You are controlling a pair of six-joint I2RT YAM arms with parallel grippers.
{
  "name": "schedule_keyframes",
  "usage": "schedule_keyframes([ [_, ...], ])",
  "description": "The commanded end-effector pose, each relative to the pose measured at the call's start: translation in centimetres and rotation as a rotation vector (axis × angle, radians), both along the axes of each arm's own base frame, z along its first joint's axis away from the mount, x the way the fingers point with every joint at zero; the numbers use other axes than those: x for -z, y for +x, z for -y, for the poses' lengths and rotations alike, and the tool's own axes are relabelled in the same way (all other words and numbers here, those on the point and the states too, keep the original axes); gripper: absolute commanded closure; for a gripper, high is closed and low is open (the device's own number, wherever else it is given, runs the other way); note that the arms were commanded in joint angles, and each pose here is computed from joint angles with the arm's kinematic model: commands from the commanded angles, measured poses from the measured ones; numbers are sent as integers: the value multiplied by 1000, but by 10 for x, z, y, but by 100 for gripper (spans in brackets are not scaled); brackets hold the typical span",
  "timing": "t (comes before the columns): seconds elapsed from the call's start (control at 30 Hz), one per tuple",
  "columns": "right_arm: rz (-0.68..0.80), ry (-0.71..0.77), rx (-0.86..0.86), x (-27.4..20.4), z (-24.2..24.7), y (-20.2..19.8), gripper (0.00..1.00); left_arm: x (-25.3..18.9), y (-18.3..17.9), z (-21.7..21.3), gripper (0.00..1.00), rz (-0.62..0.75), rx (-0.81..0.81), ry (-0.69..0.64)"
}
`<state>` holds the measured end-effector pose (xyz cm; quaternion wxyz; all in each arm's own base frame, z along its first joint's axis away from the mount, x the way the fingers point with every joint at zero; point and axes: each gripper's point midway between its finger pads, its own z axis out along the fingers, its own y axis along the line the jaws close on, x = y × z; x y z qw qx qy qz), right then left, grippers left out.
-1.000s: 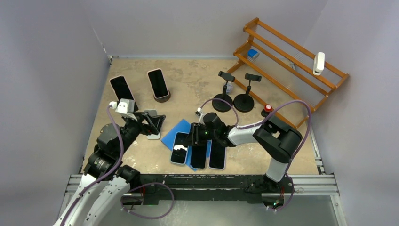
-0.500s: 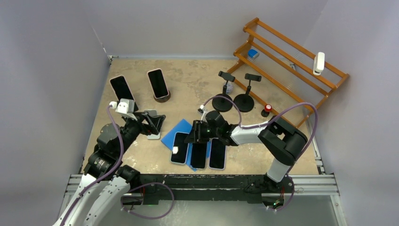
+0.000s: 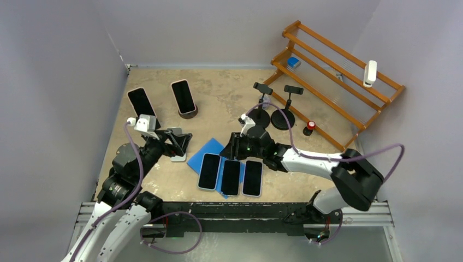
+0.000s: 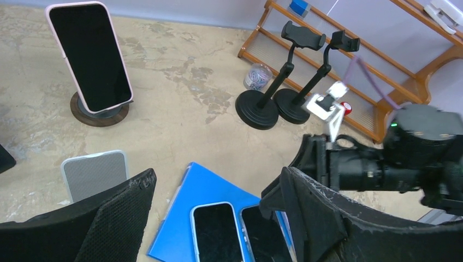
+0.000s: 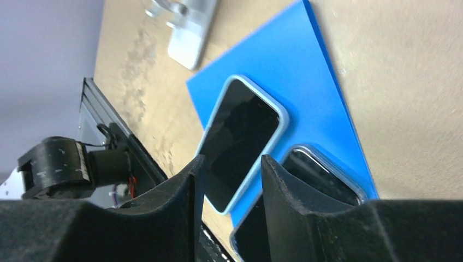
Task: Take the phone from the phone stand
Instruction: Place the phone at the center of the board.
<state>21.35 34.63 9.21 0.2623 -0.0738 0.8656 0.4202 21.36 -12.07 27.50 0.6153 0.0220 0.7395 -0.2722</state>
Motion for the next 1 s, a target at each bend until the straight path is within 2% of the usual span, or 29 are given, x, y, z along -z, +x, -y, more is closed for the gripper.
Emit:
schedule_keyframes([
  [0.0,274,-8,34,-69,-6,15,56,-18,-4,4,19,70,37,-10],
  [0.23,624,60,108,-163,-15,10,53,-25,-8,-2,19,111,17,-14],
  [0.3,689,42,176,-173,-17,16,44,-28,-10,-3,19,130,19,-18],
  [0.4,709,85,194,-174,-29,21,17,-33,-11,-9,19,161,-6,-24],
  [0.47,711,107,147,-173,-46,21,11,-36,-13,-11,18,184,-11,-30],
  [0.6,720,124,7,-166,-85,23,10,-40,-17,-15,18,215,-24,-39],
  [0.73,682,243,-106,-163,-107,32,12,-41,-17,-17,18,227,-29,-42],
  [0.97,644,227,-205,-131,-149,56,11,-41,-18,-17,18,224,-30,-41],
])
